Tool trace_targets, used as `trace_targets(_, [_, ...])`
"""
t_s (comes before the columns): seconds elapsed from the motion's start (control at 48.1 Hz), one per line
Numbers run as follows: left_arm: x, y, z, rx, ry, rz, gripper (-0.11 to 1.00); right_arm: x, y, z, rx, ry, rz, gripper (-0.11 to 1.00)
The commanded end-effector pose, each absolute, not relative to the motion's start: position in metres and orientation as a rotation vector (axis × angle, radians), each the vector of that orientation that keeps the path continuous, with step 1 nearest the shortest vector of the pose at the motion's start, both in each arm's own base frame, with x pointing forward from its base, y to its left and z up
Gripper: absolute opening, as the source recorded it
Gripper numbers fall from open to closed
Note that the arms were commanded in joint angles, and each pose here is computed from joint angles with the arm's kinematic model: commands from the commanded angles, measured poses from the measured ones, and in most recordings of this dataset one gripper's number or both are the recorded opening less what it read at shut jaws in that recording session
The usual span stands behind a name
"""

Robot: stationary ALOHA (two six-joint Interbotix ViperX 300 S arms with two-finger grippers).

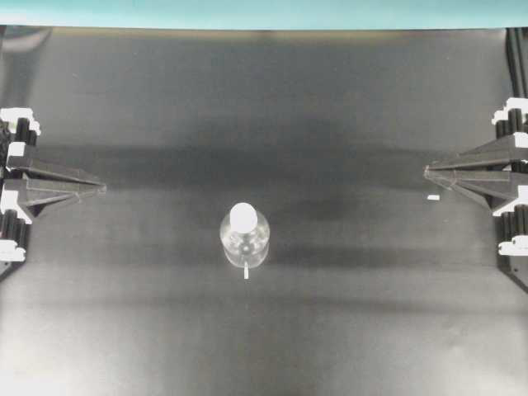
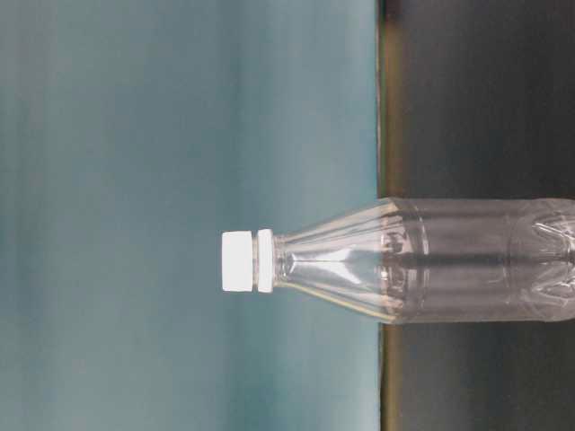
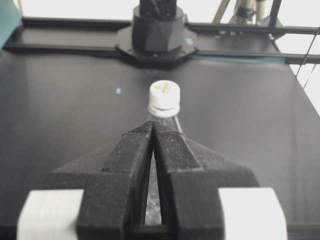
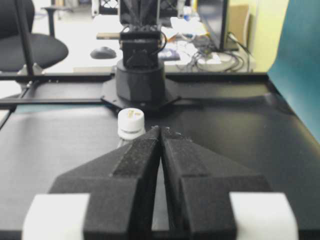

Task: Open the bottle cap by holding the bottle with the left arm and twisting the cap with the right arm.
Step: 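Move the left gripper to the clear bottle and close around its body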

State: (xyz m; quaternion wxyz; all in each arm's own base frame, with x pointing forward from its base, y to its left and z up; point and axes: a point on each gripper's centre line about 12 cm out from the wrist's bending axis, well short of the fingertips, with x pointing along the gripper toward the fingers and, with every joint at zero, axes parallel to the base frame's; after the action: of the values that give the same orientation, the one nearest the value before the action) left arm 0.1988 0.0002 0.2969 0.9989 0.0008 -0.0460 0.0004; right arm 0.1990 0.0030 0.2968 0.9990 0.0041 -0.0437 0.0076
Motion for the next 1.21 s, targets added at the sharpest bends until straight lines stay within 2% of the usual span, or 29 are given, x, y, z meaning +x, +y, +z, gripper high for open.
trace_targets(0.0, [0.210, 0.000, 0.308, 0.040, -0.098, -0.003, 0.14, 0.201, -0.002, 0.298, 0.013, -0.087, -0.009, 0.03])
trace_targets(0.083, [0.220, 0.002, 0.315, 0.048, -0.092, 0.006, 0.16, 0.201, -0.002, 0.297, 0.045, -0.043, -0.013, 0.09])
trace_targets(0.166, [0.230, 0.003, 0.322, 0.052, -0.093, 0.007, 0.10, 0.203, -0.002, 0.296, 0.052, 0.012, -0.013, 0.00])
trace_targets(0.52, [0.286, 0.002, 0.338, 0.055, -0.155, 0.001, 0.13, 0.201, -0.001, 0.291, 0.063, 0.155, -0.011, 0.00])
trace_targets(0.603, [0.302, -0.002, 0.337, 0.052, -0.158, -0.015, 0.23, 0.199, -0.001, 0.292, 0.060, 0.158, -0.011, 0.00])
trace_targets(0.686, [0.323, -0.006, 0.333, 0.050, -0.140, -0.028, 0.44, 0.196, -0.001, 0.294, 0.062, 0.161, -0.010, 0.00])
trace_targets(0.79, [0.346, -0.010, 0.323, 0.033, -0.106, -0.041, 0.77, 0.193, -0.001, 0.296, 0.062, 0.165, -0.009, 0.00])
trace_targets(0.873, [0.367, -0.014, 0.308, 0.030, -0.074, -0.053, 0.94, 0.191, -0.001, 0.297, 0.065, 0.172, -0.009, 0.00])
trace_targets(1.04, [0.389, -0.015, 0.278, 0.027, -0.052, -0.057, 0.93, 0.187, -0.001, 0.297, 0.091, 0.194, -0.010, 0.00])
trace_targets(1.185, [0.389, -0.012, 0.260, 0.024, -0.029, -0.049, 0.94, 0.184, 0.000, 0.298, 0.138, 0.207, -0.014, 0.00])
